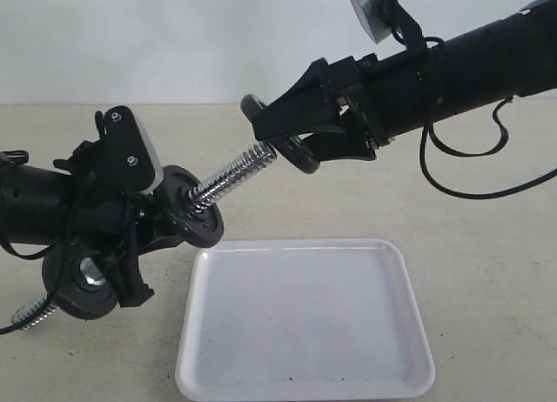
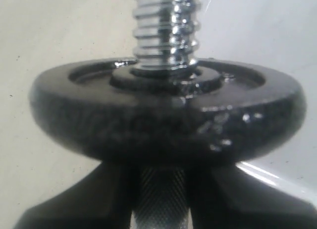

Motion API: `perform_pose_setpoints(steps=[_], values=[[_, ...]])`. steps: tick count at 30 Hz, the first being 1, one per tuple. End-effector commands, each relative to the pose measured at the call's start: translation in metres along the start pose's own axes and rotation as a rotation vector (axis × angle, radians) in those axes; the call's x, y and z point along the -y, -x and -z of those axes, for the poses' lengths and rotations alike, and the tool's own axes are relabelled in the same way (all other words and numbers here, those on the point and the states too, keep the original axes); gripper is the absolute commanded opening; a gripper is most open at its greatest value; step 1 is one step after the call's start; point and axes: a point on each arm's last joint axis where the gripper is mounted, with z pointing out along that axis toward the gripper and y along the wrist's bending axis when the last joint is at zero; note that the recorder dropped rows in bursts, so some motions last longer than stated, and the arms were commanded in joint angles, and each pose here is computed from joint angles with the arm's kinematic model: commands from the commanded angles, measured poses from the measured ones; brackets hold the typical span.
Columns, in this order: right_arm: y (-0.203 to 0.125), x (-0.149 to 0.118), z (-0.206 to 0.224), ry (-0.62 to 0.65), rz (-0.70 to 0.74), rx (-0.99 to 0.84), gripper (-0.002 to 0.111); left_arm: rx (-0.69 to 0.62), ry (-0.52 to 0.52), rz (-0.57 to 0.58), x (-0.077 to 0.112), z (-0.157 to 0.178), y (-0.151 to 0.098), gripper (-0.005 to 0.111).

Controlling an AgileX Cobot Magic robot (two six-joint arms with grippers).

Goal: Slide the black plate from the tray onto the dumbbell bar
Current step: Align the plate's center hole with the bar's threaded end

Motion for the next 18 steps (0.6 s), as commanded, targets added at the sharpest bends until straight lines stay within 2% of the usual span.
perform_pose_setpoints(steps=[1,18], values=[[0.0083,-0.0125,0.0046,0.050,0.011,0.050,0.001,0.118,-0.004,0.016,-0.0047,0.0130,0.0234,0.004],[0.0082,-0.0109,0.0045,0.031,0.012,0.049,0.001,0.152,-0.026,0.015,-0.0051,0.0143,0.0298,0.004]])
